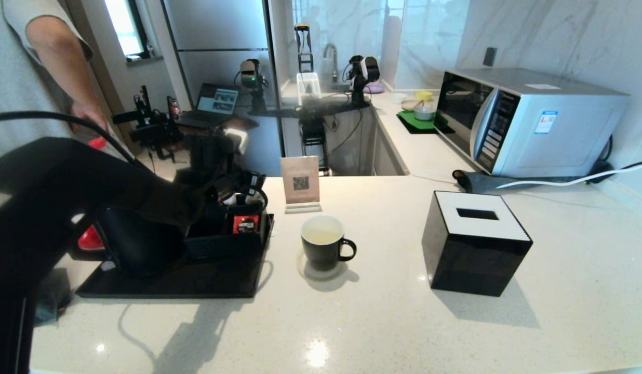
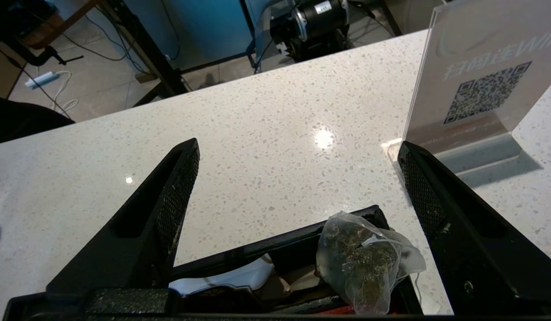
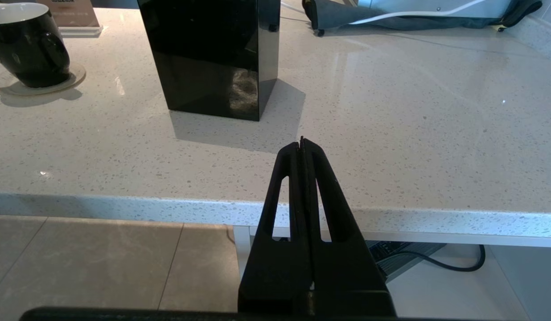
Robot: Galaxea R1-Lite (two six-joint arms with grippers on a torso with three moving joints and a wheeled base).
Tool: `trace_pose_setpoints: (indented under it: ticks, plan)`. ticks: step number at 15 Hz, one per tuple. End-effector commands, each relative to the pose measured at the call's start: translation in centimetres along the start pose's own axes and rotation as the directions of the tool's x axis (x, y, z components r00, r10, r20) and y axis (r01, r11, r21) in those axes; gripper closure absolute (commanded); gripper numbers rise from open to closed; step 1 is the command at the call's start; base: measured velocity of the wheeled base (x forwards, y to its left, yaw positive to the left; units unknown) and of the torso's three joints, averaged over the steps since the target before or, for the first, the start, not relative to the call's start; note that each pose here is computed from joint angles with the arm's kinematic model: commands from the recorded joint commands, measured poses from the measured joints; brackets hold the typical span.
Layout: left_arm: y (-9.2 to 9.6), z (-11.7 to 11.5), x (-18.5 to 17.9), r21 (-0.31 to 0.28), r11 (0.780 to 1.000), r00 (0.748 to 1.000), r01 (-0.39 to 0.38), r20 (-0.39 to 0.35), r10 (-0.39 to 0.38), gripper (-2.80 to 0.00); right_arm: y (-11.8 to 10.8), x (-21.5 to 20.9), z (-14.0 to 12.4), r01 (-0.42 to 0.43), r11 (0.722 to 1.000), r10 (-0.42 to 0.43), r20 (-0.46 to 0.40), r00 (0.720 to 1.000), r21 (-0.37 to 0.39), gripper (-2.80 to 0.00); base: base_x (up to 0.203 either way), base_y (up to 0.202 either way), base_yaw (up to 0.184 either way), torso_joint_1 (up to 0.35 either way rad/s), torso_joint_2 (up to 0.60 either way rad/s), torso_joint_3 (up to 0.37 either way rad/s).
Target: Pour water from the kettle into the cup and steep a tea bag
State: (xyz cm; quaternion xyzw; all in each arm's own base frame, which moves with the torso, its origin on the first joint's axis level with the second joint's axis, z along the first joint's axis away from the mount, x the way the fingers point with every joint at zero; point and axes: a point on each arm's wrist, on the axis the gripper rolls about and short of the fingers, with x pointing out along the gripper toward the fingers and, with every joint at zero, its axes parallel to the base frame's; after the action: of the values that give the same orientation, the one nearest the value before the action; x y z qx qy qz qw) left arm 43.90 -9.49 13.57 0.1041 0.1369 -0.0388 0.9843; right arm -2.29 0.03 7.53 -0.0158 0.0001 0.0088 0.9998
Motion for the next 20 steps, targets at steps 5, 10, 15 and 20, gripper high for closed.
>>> trace_pose_setpoints:
  ticks: [5,10,15,20]
  plan:
    - [-0.8,-1.4,2.0,0.005,1.0,1.0,0.012,-0.017,-0.012,-2.8,0.0,0.0,0.0,-0.001,1.0,0.001,-0.001,1.0,-0.001,0.0,0.0,0.0,0.0,0.0,0.0,0.0]
    - [-1.3,-1.9,2.3,0.009,1.0,0.999,0.021,-0.029,-0.021,-2.8,0.0,0.0,0.0,-0.001,1.0,0.001,-0.001,1.0,-0.001,0.0,0.0,0.0,0.0,0.0,0.0,0.0]
    - [-1.6,-2.3,2.6,0.012,1.0,0.999,0.027,-0.039,-0.027,-2.8,0.0,0.0,0.0,0.0,1.0,0.0,-0.001,1.0,-0.001,0.0,0.0,0.0,0.0,0.0,0.0,0.0]
    - [-1.7,-2.5,3.1,0.012,1.0,0.999,0.027,-0.036,-0.027,-2.8,0.0,0.0,0.0,-0.001,1.0,0.001,-0.001,1.0,-0.001,0.0,0.0,0.0,0.0,0.0,0.0,0.0]
